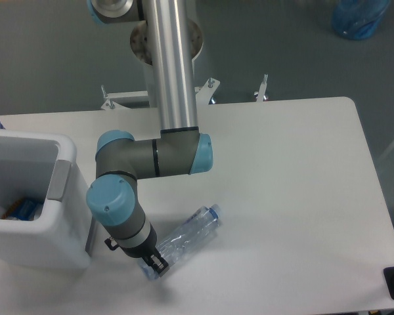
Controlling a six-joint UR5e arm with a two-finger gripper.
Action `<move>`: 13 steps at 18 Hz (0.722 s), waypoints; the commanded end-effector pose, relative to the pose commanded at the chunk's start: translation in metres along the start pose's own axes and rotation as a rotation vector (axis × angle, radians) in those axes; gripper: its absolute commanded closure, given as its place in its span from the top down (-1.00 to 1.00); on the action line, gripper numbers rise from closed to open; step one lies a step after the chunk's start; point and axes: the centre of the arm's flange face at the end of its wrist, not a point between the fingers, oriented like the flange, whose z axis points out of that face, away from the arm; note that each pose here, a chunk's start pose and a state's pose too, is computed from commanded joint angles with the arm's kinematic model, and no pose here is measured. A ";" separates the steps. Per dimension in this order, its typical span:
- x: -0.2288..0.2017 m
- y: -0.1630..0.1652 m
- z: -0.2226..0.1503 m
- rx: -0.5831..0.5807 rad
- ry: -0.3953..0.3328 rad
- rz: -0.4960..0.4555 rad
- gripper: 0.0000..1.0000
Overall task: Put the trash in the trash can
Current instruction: 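Grasp the bottle by its end and lift it off the table, then swing the held bottle over the white bin and release it inside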
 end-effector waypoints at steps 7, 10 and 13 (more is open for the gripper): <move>-0.052 -0.010 -0.058 0.243 0.018 -0.149 0.04; -0.077 -0.013 -0.091 0.348 0.015 -0.217 0.04; -0.086 -0.021 -0.116 0.530 0.135 -0.315 0.04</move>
